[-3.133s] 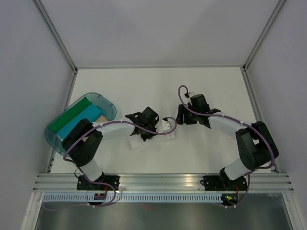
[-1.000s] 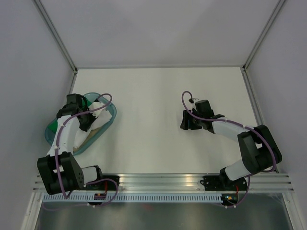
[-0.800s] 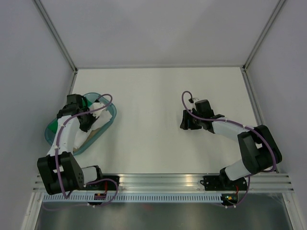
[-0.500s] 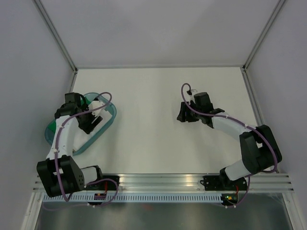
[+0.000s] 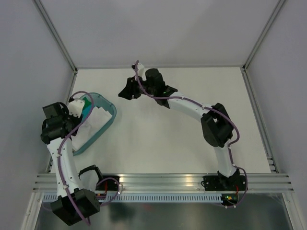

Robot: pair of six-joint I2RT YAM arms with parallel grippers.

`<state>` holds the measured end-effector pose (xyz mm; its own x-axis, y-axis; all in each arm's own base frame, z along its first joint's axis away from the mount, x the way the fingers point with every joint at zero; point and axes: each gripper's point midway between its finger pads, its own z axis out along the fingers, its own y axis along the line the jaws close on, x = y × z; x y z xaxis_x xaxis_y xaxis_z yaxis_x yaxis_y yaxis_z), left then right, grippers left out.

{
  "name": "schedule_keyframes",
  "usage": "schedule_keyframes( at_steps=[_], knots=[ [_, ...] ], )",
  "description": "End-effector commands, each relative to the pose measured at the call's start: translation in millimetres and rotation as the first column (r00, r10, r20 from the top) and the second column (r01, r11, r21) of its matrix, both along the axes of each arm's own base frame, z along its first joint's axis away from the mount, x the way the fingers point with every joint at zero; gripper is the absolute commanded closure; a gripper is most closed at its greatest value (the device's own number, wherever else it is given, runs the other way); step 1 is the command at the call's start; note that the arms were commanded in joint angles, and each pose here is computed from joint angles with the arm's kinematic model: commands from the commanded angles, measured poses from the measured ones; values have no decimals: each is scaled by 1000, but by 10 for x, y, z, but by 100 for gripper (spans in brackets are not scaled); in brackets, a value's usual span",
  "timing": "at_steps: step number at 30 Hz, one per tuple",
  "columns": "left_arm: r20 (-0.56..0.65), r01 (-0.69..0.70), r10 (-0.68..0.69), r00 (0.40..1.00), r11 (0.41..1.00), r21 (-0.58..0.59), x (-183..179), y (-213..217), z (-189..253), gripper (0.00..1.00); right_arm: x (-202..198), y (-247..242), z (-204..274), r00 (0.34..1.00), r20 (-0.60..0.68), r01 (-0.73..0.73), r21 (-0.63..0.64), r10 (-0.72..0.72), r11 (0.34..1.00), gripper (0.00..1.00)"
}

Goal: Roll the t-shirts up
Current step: Place the rolled tshirt into the container

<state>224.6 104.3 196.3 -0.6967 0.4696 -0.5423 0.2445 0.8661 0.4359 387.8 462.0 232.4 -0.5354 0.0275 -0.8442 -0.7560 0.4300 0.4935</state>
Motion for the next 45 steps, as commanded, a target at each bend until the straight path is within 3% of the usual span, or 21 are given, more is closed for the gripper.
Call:
schedule_keyframes(
  at_steps=[1, 8, 12, 25, 34, 41, 45],
  knots=[
    [26, -179, 181, 983, 981, -79, -107, 193, -100, 48, -176, 558, 157, 987, -25, -153, 159, 159, 975, 48],
    [-5, -313, 324, 946, 910, -272, -227, 342, -340, 34, -246, 1290, -83, 964, -41, -242, 267, 262, 933, 45],
    [-15, -285, 306, 952, 866, -411, -121, 175, -374, 33, -166, 1403, -162, 963, -60, -235, 286, 262, 929, 46],
    [-88, -396, 392, 916, 843, -363, -276, 384, -630, 40, -403, 1472, -585, 928, -157, -277, 315, 338, 908, 52],
    [-80, -423, 418, 905, 867, -262, -480, 516, -456, 38, -519, 1443, -638, 936, -96, -311, 219, 338, 925, 55],
    [-157, -426, 396, 905, 821, -381, -555, 411, -728, 44, -619, 1489, -803, 919, -144, -324, 252, 366, 912, 58],
    [-126, -400, 385, 915, 815, -419, -453, 401, -762, 50, -590, 1493, -781, 926, -122, -321, 241, 356, 916, 62]
  ],
)
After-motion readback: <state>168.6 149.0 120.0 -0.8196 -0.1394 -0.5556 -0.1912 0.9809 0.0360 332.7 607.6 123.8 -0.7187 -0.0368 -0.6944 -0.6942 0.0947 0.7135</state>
